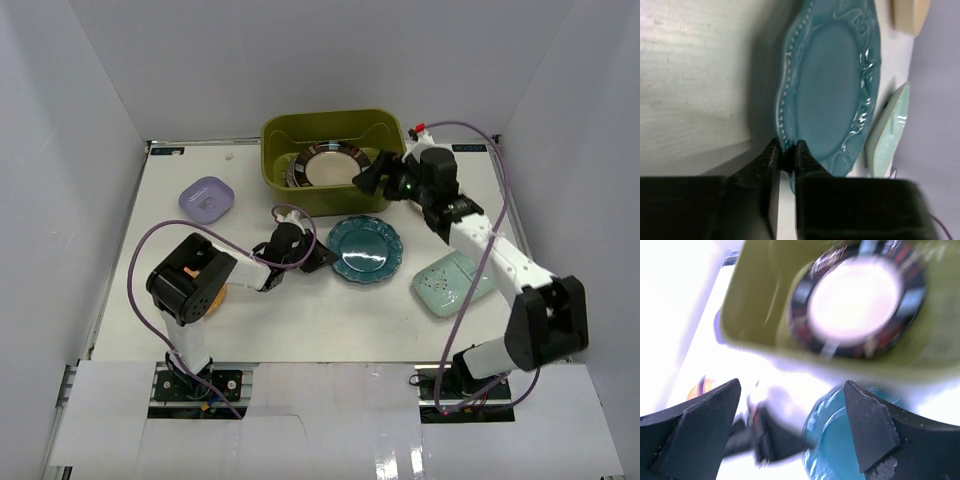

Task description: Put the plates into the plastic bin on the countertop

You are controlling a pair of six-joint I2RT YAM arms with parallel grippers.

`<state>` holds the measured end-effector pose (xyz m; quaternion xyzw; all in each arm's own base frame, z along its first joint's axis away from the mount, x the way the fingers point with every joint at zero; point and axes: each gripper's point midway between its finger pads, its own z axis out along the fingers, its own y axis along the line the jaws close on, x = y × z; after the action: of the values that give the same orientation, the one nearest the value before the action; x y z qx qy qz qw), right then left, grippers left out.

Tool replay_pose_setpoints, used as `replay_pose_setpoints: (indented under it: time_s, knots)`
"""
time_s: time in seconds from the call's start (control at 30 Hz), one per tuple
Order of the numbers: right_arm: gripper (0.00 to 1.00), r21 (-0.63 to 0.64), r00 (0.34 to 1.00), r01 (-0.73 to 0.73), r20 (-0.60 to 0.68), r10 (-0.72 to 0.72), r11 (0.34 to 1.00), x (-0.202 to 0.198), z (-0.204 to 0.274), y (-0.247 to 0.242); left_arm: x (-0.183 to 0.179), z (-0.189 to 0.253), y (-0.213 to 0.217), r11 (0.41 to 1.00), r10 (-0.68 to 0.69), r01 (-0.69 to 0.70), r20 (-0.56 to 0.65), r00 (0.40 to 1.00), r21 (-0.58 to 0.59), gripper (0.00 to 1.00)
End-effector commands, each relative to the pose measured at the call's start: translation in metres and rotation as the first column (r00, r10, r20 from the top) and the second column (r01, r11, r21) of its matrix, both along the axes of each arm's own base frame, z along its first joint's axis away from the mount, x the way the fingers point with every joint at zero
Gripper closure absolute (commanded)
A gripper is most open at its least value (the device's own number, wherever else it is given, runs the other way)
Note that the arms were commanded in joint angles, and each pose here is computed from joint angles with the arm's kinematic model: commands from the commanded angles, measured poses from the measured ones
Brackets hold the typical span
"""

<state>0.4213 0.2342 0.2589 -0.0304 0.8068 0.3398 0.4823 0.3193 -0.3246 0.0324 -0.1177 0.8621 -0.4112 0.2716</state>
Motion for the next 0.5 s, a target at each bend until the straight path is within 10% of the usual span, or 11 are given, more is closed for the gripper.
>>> replay_pose_setpoints:
  time_s: [0.0, 0.07, 0.47]
  knots:
    - [0.12, 0.160, 0.993, -0.093, 0.093, 0.078, 0.983, -0.053, 0.014, 0.014, 0.007, 0.001, 0.001, 0.998, 0.055, -0.055, 0.026, 0.998, -0.022, 0.86]
    - [0.14, 0.190, 0.989, -0.139, 0.079, 0.126, 0.972, -0.089, -0.006, 0.013, 0.003, 0.000, 0.005, 0.998, 0.061, -0.061, 0.029, 0.998, -0.023, 0.99]
    - [0.09, 0.044, 0.992, -0.123, -0.035, 0.125, 0.991, -0.175, -0.093, -0.032, -0.066, 0.089, 0.048, 0.979, 0.047, -0.013, 0.163, 0.985, -0.204, 1.00]
